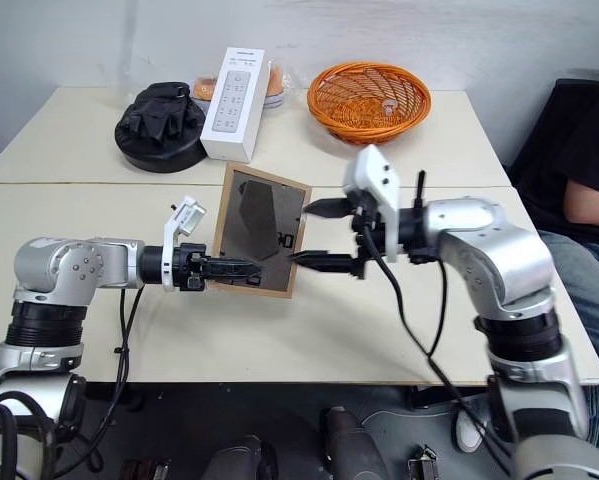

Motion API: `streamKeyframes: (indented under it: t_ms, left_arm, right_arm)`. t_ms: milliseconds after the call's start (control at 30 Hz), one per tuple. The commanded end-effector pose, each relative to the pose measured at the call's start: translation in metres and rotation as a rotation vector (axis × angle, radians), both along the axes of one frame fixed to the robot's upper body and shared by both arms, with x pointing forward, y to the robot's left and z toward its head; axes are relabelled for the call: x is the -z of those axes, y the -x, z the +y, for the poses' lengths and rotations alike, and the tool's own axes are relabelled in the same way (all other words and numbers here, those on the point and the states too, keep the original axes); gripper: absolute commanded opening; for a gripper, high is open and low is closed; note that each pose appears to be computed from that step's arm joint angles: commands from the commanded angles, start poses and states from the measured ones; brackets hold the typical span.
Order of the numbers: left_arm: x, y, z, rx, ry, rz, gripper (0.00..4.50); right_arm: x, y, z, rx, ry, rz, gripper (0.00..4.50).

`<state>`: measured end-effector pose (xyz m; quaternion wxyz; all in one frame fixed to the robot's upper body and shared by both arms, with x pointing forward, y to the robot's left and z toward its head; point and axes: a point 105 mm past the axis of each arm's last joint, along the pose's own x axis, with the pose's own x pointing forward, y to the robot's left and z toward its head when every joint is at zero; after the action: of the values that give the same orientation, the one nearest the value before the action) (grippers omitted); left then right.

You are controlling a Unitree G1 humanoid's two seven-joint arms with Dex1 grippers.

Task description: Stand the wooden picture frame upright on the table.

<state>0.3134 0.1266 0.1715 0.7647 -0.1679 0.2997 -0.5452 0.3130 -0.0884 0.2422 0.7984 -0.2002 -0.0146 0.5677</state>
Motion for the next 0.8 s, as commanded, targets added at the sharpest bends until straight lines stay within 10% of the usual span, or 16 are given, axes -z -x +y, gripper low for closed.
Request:
streamKeyframes:
  t_ms: [33,233,500,733,800]
  left_arm:
    - [-0.025,0.004,-0.003,0.048,0.052,-0.068,0.83]
    - [-0.032,0.008,-0.005,0.073,0.082,-0.052,0.83]
    - [-0.035,0.014,-0.011,0.11,0.09,-0.018,0.83]
    - [-0.033,0.015,-0.008,0.097,0.089,-0.007,0.83]
    - [-0.033,0.016,-0.002,0.077,0.086,-0.012,1.57]
  right_arm:
    - [-0.002,-0.015,-0.016,0.063,0.19,-0.47,4.5]
    - [0.024,-0.018,-0.006,-0.093,0.424,-1.181,4.5]
    - [0.016,-0.031,0.034,-0.1,0.263,-1.483,4.5]
    - [0.014,-0.035,0.042,-0.069,0.177,-1.553,2.65]
    - [0.011,-0.036,0.044,-0.067,0.162,-1.571,2.31]
